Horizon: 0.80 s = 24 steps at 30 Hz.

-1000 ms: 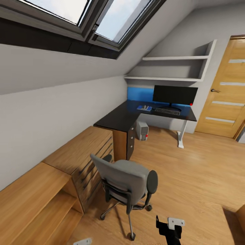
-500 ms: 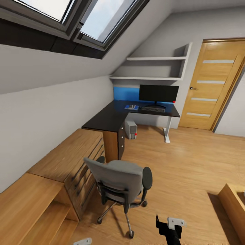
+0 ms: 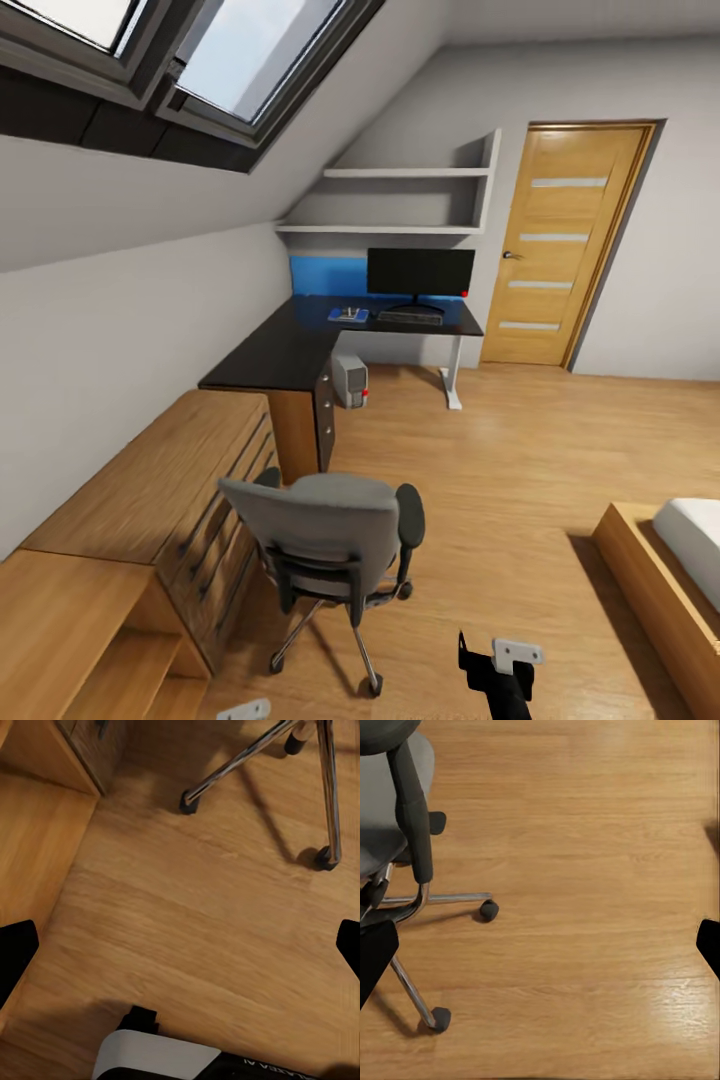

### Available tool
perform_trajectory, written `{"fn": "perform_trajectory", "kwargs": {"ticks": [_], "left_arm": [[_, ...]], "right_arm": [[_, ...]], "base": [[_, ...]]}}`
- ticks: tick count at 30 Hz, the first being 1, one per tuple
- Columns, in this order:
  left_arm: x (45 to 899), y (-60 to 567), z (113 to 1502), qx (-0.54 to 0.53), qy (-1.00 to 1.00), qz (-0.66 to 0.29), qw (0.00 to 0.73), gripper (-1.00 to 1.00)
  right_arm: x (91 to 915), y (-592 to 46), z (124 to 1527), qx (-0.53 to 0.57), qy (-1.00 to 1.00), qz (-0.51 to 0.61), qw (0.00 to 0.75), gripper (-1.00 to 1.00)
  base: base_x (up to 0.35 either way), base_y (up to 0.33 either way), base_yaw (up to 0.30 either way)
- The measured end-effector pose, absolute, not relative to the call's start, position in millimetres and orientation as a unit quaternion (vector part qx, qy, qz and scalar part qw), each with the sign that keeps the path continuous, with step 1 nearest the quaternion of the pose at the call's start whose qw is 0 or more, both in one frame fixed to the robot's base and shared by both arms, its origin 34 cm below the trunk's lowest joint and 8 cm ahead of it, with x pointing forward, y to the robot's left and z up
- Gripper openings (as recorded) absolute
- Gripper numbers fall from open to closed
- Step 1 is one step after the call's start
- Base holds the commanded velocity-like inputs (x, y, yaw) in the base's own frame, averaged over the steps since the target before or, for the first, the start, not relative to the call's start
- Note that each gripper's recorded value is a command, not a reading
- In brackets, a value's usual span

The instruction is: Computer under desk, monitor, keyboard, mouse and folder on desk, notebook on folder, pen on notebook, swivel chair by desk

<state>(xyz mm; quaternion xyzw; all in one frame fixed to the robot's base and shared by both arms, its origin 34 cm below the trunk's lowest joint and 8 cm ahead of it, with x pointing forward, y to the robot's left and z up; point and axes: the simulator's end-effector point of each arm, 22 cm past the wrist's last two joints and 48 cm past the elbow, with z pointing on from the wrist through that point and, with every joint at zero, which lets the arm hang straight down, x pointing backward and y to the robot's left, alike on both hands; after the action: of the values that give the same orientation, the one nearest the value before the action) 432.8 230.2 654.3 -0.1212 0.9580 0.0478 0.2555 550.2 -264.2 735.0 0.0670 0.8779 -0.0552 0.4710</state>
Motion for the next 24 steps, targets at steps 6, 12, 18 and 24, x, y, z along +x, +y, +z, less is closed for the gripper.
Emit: {"fn": "perform_trajectory", "kwargs": {"ticks": [6, 12, 18, 24], "left_arm": [[432.9, 230.3, 654.3, -0.121, 0.958, 0.048, 0.255, 1.00], [433.1, 230.7, 654.4, -0.121, 0.958, 0.048, 0.256, 1.00], [433.2, 231.1, 654.4, -0.121, 0.958, 0.048, 0.256, 1.00], [433.2, 231.2, 654.3, -0.121, 0.958, 0.048, 0.255, 1.00]], "right_arm": [[550.5, -263.1, 735.3, 0.063, 0.878, -0.054, 0.472, 1.00], [550.7, -262.6, 735.4, 0.061, 0.878, -0.054, 0.472, 1.00], [550.5, -262.7, 735.3, 0.060, 0.878, -0.054, 0.472, 1.00], [550.3, -263.4, 735.0, 0.060, 0.878, -0.054, 0.472, 1.00]], "base": [[0.000, 0.318, -0.143], [-0.017, 0.264, -0.019], [-0.007, 0.054, -0.002], [-0.054, 0.156, 0.000]]}}
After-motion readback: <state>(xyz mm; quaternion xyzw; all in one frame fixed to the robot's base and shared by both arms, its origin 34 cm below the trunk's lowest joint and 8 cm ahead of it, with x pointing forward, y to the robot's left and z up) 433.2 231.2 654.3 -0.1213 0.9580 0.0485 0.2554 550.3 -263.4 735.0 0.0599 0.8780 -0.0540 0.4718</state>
